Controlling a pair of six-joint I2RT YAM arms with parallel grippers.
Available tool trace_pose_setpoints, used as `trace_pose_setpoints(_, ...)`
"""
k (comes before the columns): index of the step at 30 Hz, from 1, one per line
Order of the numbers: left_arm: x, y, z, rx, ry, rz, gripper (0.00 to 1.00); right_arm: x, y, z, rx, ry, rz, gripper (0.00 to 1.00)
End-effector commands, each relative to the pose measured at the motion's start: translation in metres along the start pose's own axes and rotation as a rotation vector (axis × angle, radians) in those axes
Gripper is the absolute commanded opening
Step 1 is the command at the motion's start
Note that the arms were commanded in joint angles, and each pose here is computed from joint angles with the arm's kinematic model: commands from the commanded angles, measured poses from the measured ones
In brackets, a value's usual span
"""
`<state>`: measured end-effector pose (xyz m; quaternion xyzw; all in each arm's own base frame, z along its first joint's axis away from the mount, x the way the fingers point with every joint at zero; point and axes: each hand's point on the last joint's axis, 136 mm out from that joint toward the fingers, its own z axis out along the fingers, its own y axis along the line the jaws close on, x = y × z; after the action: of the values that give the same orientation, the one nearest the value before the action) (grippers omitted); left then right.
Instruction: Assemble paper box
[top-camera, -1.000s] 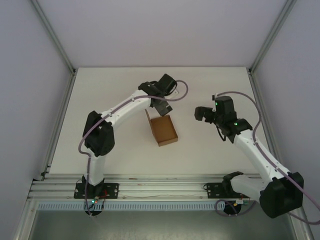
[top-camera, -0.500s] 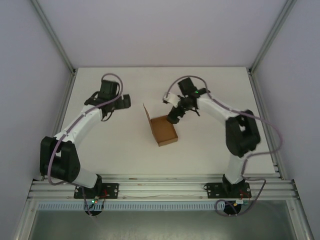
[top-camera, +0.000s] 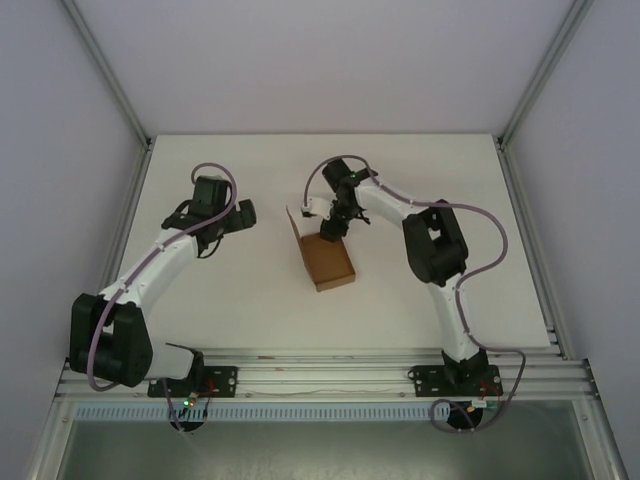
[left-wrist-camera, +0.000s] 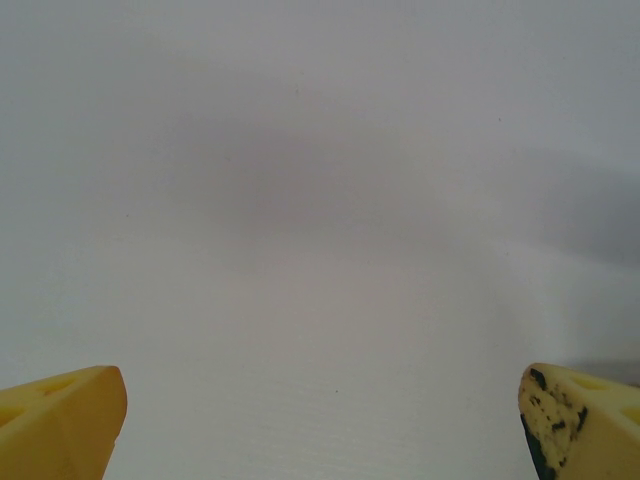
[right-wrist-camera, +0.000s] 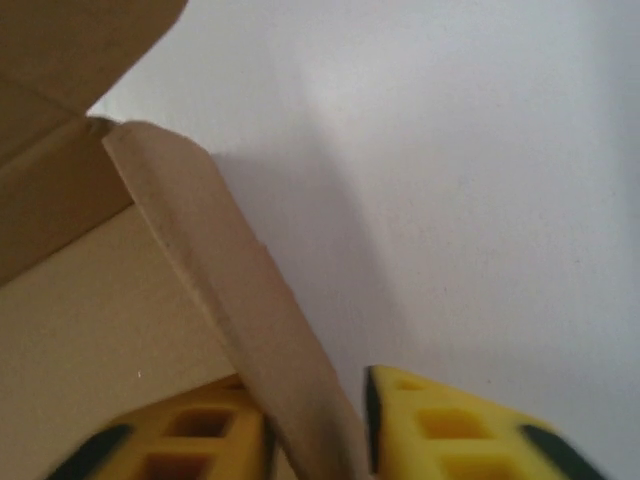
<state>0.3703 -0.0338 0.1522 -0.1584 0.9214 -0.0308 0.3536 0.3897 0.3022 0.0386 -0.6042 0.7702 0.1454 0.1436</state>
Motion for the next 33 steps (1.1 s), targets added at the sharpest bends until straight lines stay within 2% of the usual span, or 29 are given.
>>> trace_pose_setpoints(1,-0.007,0.011,-0.007,-0.037,-0.052,-0.034,1.0,-0.009,-0.016,-0.019,0.163,-0.061,0.12,0.16)
trace_pose_setpoints(5,-0.013,0.015,-0.016,-0.046,-0.096,-0.065,1.0,0.002,-0.031,-0.042,0.355,-0.131,0.379,0.13)
trace_pose_setpoints(9,-0.016,0.019,-0.022,-0.061,-0.122,-0.09,1.0,0.029,-0.032,-0.075,0.59,-0.166,0.881,0.1)
trace_pose_setpoints(12,-0.019,0.017,-0.024,-0.044,-0.131,-0.104,1.0,0.063,-0.012,-0.081,0.738,-0.096,1.164,0.1)
trace_pose_setpoints(15,-0.021,0.01,-0.023,-0.011,-0.137,-0.105,1.0,0.073,0.009,-0.069,0.757,-0.105,1.334,0.1)
trace_pose_setpoints(21,-0.019,-0.004,-0.014,0.051,-0.109,-0.064,1.0,0.07,0.024,-0.056,0.767,-0.14,1.429,0.11)
trace_pose_setpoints(25,-0.01,-0.031,-0.008,0.209,-0.082,0.04,1.0,0.066,0.028,-0.045,0.727,-0.126,1.411,0.18)
trace_pose_setpoints(28,-0.005,-0.056,-0.011,0.351,-0.074,0.15,1.0,0.068,0.03,-0.044,0.716,-0.116,1.385,0.35)
trace_pose_setpoints(30,-0.006,-0.064,-0.01,0.383,-0.072,0.194,1.0,0.066,0.031,-0.049,0.711,-0.123,1.366,0.49)
trace_pose_setpoints(33,-0.006,-0.078,-0.008,0.436,-0.05,0.274,1.0,0.056,0.029,-0.065,0.706,-0.163,1.323,0.62)
